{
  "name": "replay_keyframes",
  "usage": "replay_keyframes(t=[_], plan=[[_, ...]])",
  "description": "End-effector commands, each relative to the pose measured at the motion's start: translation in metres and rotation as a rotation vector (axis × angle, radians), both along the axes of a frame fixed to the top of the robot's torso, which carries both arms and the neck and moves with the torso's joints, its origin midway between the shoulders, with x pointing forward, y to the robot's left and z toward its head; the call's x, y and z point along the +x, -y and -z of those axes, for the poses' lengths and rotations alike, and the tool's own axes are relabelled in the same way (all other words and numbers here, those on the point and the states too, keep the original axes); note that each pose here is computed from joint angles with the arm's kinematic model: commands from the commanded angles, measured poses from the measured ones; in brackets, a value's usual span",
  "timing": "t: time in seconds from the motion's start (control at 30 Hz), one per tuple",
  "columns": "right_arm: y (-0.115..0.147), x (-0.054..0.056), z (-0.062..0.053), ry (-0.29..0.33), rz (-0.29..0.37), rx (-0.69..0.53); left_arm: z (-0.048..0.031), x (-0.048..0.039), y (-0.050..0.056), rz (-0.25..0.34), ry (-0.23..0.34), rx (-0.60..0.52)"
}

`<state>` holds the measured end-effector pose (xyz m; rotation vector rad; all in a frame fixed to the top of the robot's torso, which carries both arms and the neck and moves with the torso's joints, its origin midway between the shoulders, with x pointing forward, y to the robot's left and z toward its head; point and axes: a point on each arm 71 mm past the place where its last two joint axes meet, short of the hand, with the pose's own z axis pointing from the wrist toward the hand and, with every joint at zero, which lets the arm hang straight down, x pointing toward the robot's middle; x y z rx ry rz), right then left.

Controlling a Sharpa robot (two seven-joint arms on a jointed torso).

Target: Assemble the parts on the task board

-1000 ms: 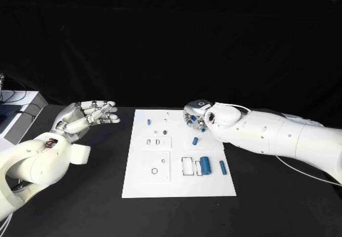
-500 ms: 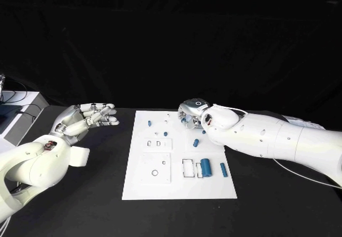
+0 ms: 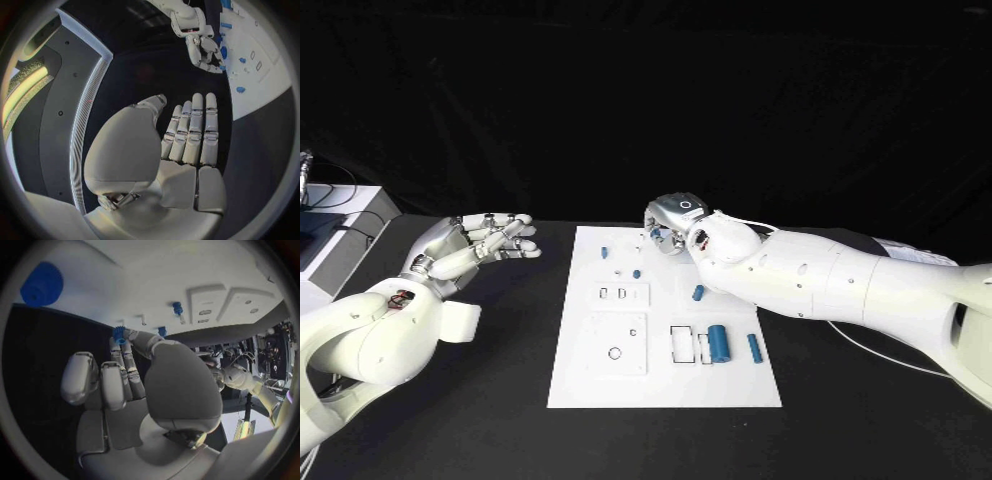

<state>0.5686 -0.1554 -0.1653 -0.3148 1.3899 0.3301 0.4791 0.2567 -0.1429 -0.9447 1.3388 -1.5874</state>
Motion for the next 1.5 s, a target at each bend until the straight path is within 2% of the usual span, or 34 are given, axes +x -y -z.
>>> replay_keyframes(t=[0.03, 0.47, 1.5], plan=[[-0.002, 0.003, -0.004, 0.061, 0.015, 0.006, -0.0015, -0.0009, 0.004, 0.025, 0.008, -0.006], [-0.011, 0.006, -0.002, 0.079, 0.006, 0.011, -0.0032, -0.0021, 0.005, 0.031, 0.01, -0.004], [-0.007, 0.011, 0.006, 0.024, 0.029, -0.035, -0.0038, -0.0014, 0.005, 0.031, 0.012, -0.004]])
